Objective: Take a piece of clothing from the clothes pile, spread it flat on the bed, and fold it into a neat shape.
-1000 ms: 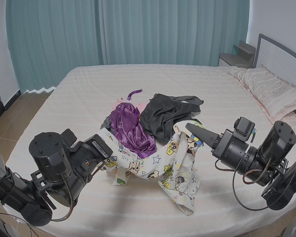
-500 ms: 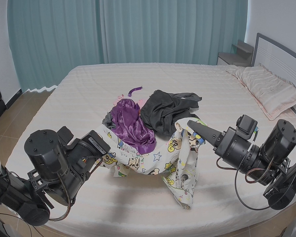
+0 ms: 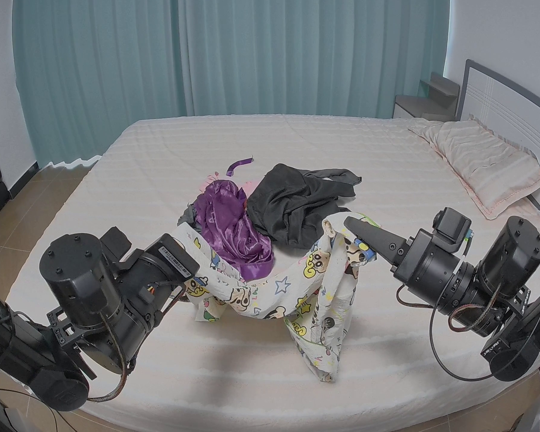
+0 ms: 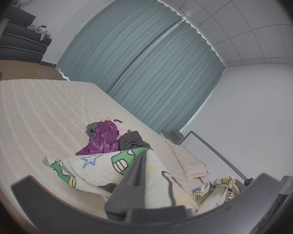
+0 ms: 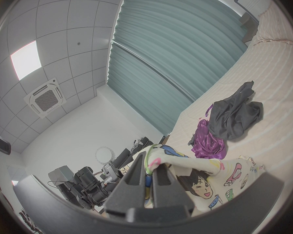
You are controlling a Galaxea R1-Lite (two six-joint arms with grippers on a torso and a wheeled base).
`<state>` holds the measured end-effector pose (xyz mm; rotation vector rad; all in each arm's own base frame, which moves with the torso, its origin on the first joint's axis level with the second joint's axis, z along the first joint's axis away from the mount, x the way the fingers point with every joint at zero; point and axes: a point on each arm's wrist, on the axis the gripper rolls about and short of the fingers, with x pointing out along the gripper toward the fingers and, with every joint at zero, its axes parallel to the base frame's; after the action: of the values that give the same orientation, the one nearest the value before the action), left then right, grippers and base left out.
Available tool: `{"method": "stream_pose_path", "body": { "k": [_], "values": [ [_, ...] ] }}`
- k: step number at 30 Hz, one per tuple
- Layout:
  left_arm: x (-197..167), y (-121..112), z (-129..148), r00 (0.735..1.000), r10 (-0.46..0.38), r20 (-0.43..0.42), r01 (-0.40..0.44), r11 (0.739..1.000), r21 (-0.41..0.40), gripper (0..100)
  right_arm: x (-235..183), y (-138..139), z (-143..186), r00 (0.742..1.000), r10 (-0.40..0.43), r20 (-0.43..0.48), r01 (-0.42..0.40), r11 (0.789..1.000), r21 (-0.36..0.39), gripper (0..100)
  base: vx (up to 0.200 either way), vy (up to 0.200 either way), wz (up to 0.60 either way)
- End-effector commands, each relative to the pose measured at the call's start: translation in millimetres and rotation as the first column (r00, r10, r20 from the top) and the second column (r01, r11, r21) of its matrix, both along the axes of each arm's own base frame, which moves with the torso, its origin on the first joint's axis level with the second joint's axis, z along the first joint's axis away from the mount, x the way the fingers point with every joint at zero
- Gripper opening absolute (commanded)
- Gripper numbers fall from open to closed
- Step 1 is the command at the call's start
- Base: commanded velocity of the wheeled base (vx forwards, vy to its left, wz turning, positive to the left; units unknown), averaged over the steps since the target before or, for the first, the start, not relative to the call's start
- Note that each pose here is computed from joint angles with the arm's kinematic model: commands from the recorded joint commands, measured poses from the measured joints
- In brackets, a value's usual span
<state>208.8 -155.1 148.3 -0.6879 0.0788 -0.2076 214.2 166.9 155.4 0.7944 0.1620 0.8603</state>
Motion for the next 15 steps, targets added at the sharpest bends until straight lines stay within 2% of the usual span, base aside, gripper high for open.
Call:
{"method": "stream_pose_path", "body": {
  "k": [1, 15],
  "values": [
    [0.1, 0.3, 1.4, 1.0, 0.003, 0.004, -0.003, 1.0, -0.004, 0, 1.3, -2.4, 2.0, 1.0, -0.01, 0.014, 0.01, 1.0, 0.009, 0, 0.0, -0.2, 0.0],
    [-0.8, 1.0, 4.1, 1.0, 0.003, 0.013, -0.003, 1.0, -0.009, 0, 3.1, -3.6, 1.5, 1.0, -0.018, 0.013, 0.018, 1.0, 0.008, 0, 0.0, -0.2, 0.0]
  ]
}}
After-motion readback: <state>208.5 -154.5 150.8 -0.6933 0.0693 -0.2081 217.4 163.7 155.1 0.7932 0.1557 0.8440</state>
